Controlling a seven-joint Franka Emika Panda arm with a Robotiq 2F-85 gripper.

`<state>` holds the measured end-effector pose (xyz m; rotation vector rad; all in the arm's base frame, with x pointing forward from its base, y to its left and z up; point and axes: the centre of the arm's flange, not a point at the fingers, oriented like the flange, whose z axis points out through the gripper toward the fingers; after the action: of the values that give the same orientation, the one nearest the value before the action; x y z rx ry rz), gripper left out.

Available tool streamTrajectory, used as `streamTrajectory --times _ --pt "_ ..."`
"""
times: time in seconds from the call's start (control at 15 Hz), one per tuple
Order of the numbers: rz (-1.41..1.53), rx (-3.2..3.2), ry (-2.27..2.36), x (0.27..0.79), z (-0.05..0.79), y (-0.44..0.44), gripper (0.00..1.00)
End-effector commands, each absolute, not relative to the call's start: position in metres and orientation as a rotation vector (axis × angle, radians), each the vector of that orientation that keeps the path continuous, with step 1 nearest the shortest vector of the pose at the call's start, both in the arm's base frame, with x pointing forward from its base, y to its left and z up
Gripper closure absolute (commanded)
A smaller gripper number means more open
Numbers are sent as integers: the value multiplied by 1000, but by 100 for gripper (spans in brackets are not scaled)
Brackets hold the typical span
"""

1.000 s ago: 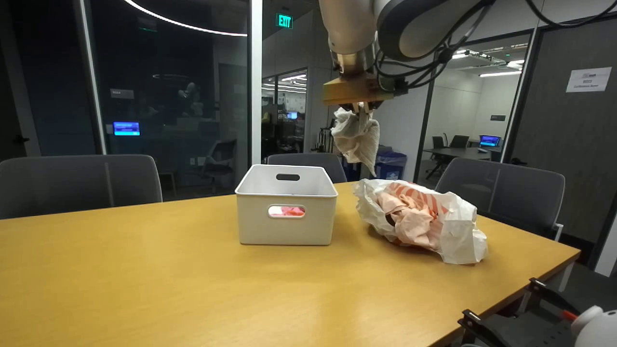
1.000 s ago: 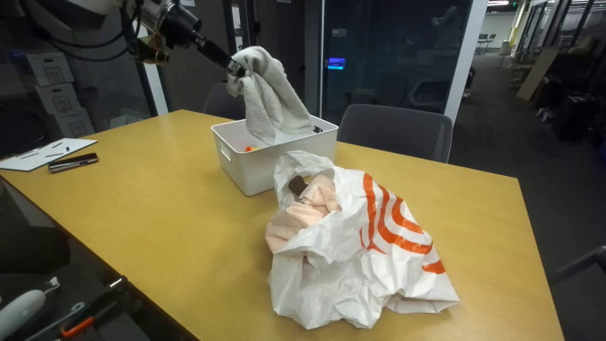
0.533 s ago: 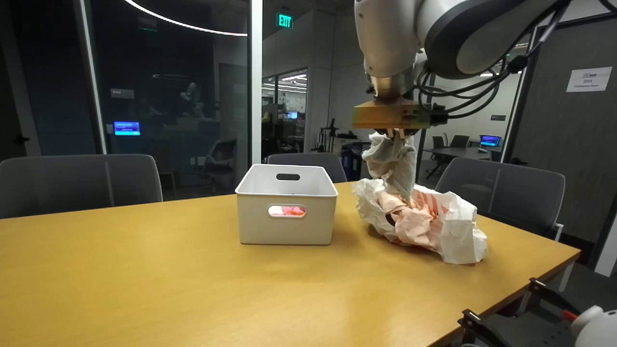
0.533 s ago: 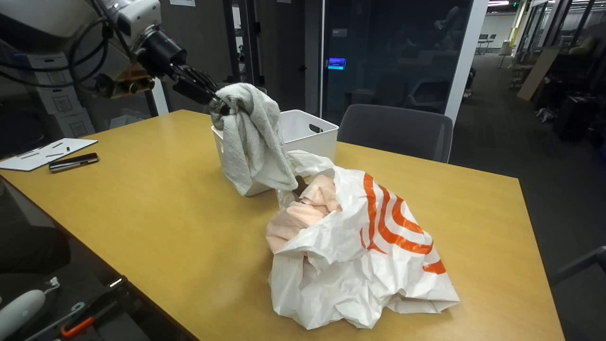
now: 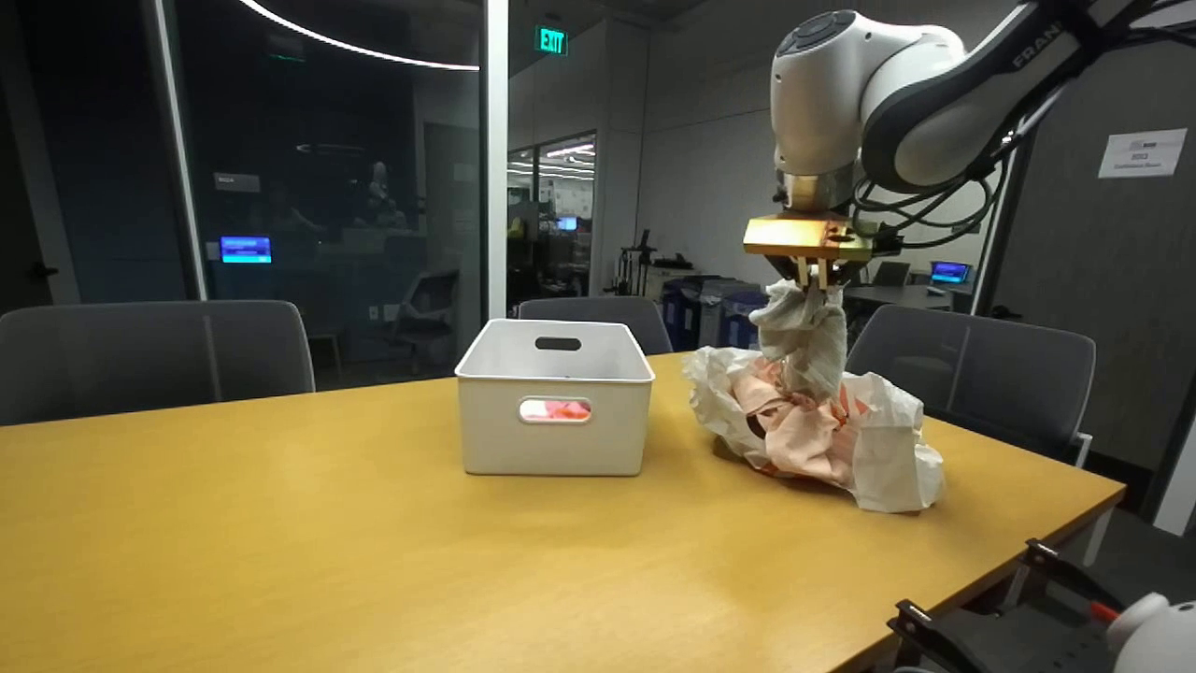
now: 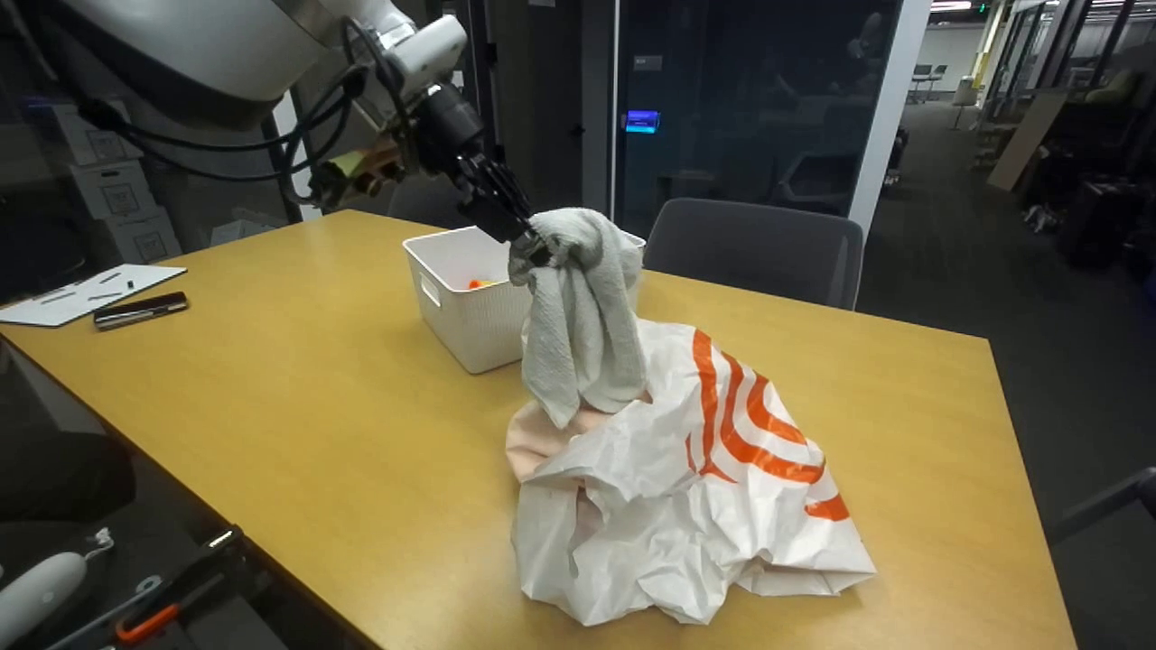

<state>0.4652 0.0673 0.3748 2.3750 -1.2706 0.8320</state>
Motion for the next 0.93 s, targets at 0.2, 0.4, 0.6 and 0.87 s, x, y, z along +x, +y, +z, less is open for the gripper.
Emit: streamTrajectory --times 0.2,0.4,0.6,0.87 --pt "653 2544 -1309 499 332 43 92" --pt "572 2546 -1336 504 308 34 92" --pt "518 2521 -1370 507 286 19 92" --pt "459 2485 -1402 515 262 1 92"
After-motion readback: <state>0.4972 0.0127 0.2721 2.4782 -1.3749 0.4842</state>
